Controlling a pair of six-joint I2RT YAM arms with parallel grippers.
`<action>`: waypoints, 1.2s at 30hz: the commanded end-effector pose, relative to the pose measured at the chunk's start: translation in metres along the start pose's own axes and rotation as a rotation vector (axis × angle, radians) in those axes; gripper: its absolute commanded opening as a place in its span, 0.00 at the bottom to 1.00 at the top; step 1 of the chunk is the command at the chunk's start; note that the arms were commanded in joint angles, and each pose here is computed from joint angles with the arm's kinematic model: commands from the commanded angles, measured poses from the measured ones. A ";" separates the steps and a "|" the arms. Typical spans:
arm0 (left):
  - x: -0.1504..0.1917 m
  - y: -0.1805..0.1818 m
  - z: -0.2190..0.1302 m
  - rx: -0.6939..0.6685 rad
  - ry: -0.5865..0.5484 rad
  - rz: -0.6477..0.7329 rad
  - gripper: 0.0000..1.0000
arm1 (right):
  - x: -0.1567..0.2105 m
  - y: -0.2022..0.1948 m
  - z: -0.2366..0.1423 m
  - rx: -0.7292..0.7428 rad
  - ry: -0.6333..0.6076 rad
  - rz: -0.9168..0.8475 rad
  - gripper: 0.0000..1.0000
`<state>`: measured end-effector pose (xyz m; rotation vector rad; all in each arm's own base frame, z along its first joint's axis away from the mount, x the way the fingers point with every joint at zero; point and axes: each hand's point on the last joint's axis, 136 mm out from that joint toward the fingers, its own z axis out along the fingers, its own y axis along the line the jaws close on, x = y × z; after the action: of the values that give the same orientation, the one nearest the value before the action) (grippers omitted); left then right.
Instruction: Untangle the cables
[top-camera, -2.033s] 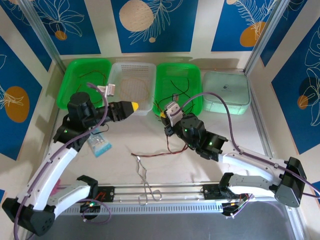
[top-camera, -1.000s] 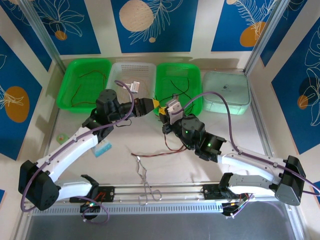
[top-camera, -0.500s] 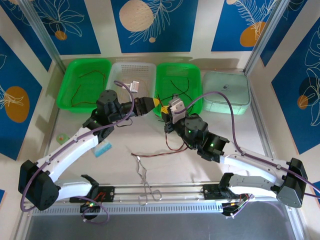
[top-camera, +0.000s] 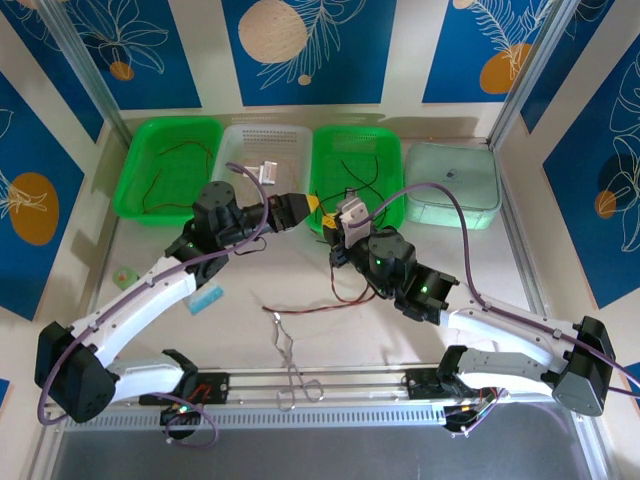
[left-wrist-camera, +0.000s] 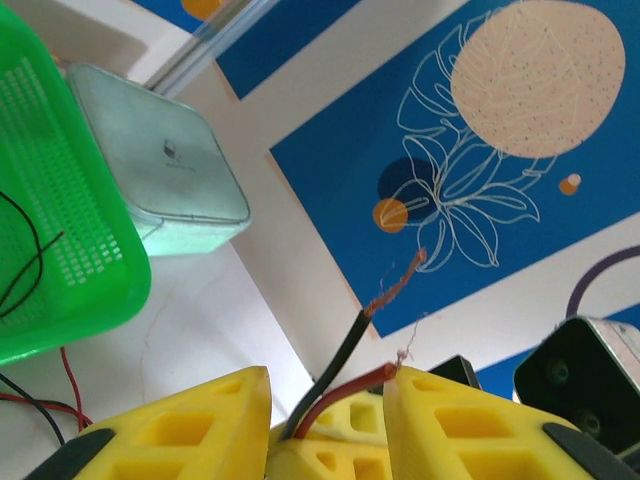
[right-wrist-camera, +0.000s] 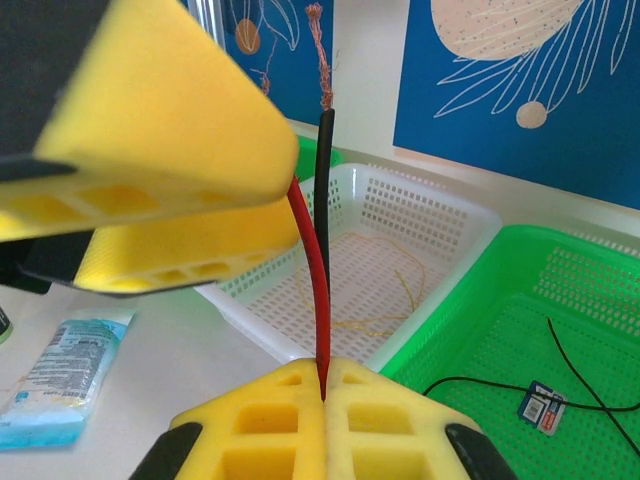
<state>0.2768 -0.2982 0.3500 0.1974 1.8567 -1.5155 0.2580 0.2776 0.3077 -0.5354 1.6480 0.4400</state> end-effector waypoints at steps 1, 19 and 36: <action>-0.017 -0.013 -0.004 0.010 -0.088 0.056 0.33 | -0.016 -0.002 -0.003 0.001 -0.042 0.035 0.00; -0.013 -0.008 -0.001 -0.002 -0.073 0.039 0.19 | -0.019 -0.002 -0.002 -0.003 -0.047 0.031 0.00; -0.005 -0.007 0.007 0.004 -0.040 0.031 0.23 | -0.021 0.000 0.000 -0.013 -0.046 0.034 0.00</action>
<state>0.2832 -0.2981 0.3489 0.1514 1.8482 -1.4718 0.2583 0.2780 0.3069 -0.5402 1.6503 0.4428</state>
